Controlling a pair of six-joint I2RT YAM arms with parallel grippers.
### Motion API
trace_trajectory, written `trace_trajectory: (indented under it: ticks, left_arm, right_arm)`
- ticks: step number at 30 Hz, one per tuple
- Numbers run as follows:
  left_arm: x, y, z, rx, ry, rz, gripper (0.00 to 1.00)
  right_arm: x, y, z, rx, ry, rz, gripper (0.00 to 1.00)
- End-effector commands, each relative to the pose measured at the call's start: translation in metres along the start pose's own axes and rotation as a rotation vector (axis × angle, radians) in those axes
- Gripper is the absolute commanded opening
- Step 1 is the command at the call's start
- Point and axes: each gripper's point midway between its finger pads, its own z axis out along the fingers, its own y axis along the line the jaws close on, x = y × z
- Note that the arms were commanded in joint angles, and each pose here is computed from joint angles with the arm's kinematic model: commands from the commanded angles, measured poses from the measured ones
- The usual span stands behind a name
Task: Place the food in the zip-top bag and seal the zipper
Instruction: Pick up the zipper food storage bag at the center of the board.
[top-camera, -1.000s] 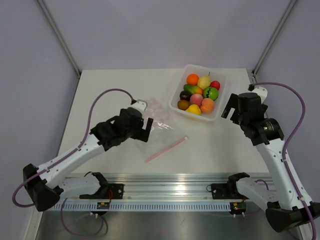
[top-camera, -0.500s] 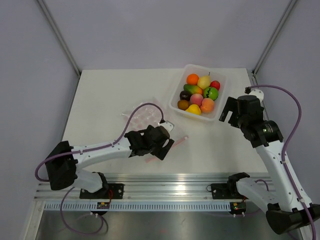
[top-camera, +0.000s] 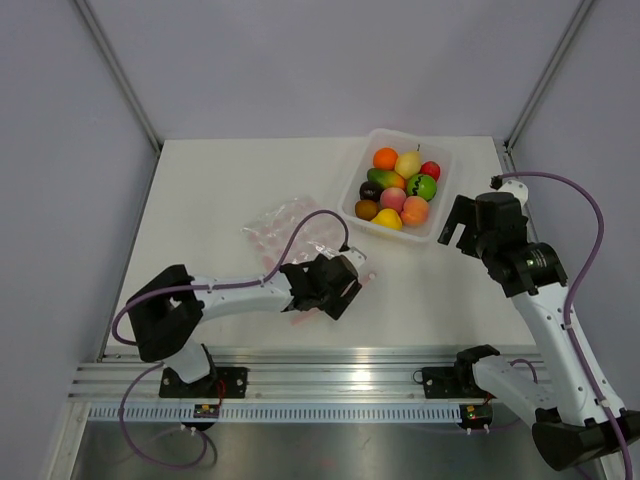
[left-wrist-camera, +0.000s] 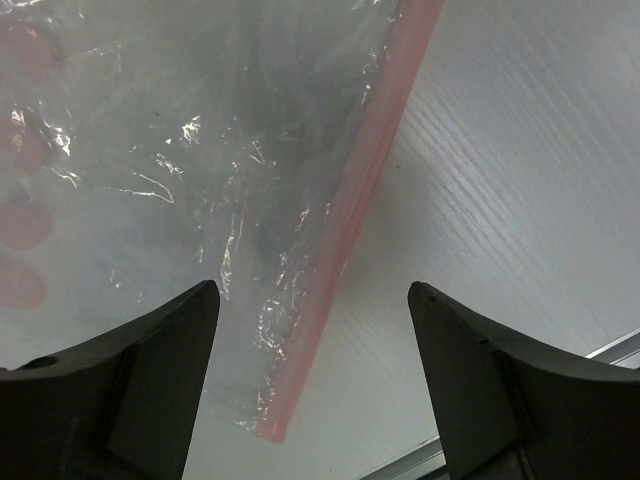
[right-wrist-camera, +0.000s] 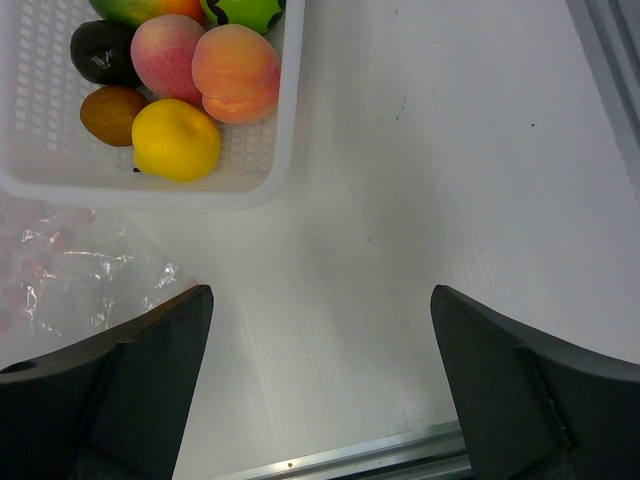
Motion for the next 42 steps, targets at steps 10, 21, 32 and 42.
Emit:
trace_trajectory:
  ticks: [10,21,32,42]
  left_arm:
    - [-0.013,-0.011,0.021,0.015,-0.029,0.005,0.57]
    - [-0.017,-0.006,0.023,-0.021,-0.025,0.031,0.57]
    - [-0.021,0.001,0.031,-0.046,-0.019,0.033,0.50]
    - [-0.029,0.009,0.027,-0.069,-0.040,0.000,0.10]
  right_arm:
    - [0.006,0.004,-0.002,-0.025,0.012,0.023,1.00]
    - [0.012,0.010,0.007,-0.049,0.028,0.013,0.99]
    - [0.016,0.015,0.018,-0.057,0.049,-0.005,0.99]
    - [0.018,0.017,0.021,-0.062,0.056,-0.002,0.99]
